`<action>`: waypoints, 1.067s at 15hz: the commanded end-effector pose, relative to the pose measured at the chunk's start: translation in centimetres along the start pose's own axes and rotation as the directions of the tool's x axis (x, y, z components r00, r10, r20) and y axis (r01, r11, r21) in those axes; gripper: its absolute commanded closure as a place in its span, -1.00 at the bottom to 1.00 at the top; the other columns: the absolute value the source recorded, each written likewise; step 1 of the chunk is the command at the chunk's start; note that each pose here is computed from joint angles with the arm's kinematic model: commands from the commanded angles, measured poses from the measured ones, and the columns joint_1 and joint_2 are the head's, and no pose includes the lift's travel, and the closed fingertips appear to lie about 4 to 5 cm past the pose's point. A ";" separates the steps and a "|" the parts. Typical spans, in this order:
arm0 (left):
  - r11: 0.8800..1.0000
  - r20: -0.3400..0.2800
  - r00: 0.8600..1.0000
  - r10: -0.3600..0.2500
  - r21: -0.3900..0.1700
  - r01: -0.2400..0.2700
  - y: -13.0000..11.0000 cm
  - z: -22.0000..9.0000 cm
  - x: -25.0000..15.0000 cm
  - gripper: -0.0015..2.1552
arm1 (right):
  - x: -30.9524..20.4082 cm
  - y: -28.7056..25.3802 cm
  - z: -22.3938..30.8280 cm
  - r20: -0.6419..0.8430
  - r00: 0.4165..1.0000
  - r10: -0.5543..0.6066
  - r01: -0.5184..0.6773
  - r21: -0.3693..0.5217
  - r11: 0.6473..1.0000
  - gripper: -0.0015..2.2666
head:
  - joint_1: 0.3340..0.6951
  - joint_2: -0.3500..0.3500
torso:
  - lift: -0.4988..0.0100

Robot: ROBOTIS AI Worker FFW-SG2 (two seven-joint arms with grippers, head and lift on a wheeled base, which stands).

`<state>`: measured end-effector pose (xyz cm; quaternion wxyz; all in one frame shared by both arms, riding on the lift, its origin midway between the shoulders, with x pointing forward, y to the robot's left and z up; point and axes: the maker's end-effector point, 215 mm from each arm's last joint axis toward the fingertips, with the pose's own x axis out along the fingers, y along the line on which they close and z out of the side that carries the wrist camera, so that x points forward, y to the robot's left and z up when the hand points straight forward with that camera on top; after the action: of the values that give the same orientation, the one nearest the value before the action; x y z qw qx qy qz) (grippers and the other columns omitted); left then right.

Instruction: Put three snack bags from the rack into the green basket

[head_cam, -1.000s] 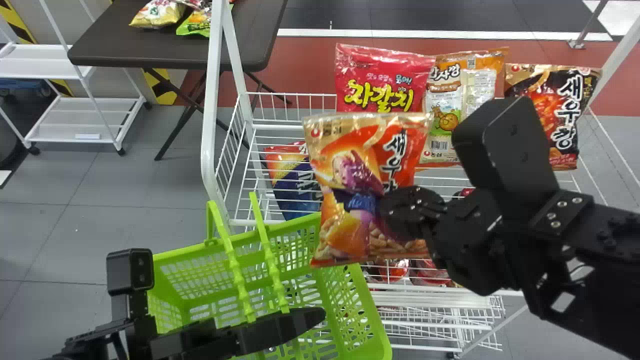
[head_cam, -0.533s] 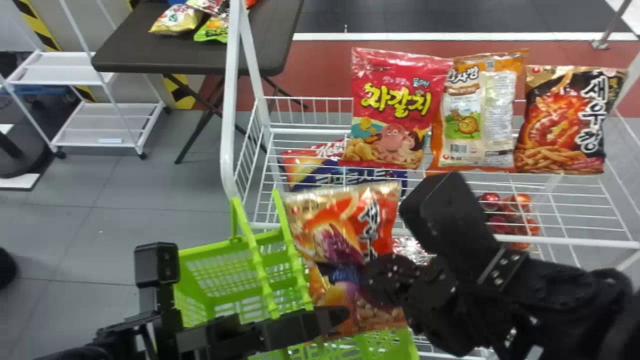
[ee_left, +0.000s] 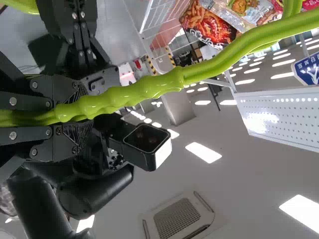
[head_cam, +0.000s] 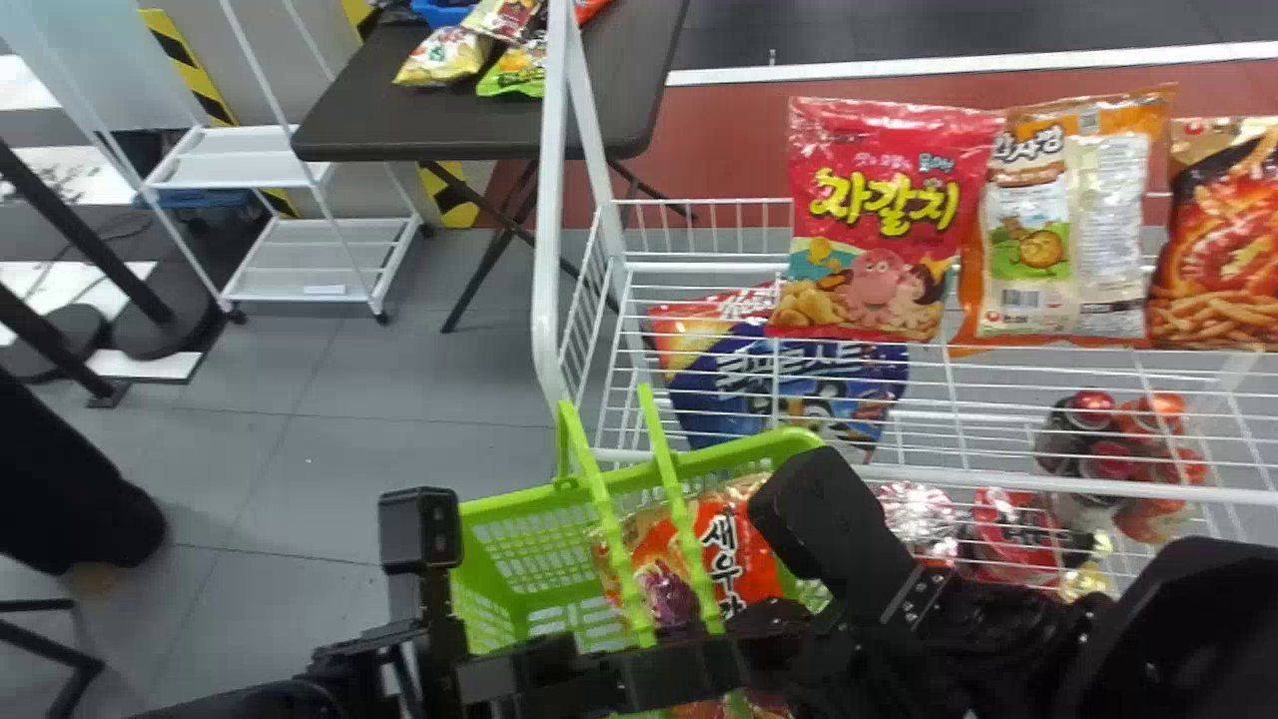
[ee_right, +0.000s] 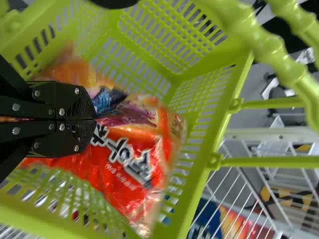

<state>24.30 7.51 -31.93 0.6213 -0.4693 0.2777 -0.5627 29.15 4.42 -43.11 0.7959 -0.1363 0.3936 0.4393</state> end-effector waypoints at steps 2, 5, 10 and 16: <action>1.000 0.002 1.000 -0.001 -0.001 0.001 -0.1 0.0 0.0 0.99 | -0.7 -0.6 1.8 0.051 0.999 -0.014 0.014 -0.005 1.000 -1.00 | 1.00 0.78 | 0.96; 1.000 0.002 1.000 -0.002 -0.002 0.002 0.0 -0.1 0.0 0.99 | -3.3 -3.3 2.6 0.080 0.995 -0.063 0.061 0.034 0.998 -0.95 | 1.00 0.74 | 0.96; 1.000 0.003 1.000 0.000 -0.003 0.000 0.0 -0.1 0.0 0.99 | -8.8 -13.9 3.3 0.152 0.951 -0.271 0.246 0.164 0.955 -0.95 | 1.00 0.38 | 0.96; 1.000 0.002 1.000 -0.005 -0.013 0.005 0.1 -0.3 0.0 0.99 | -13.7 -26.7 1.9 0.211 0.836 -0.506 0.435 0.306 0.847 -0.95 | 1.00 -0.31 | 0.96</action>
<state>24.10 7.49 -32.20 0.6182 -0.4736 0.2804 -0.5612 45.88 -16.43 -35.24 0.9298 -0.0738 0.2948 0.2077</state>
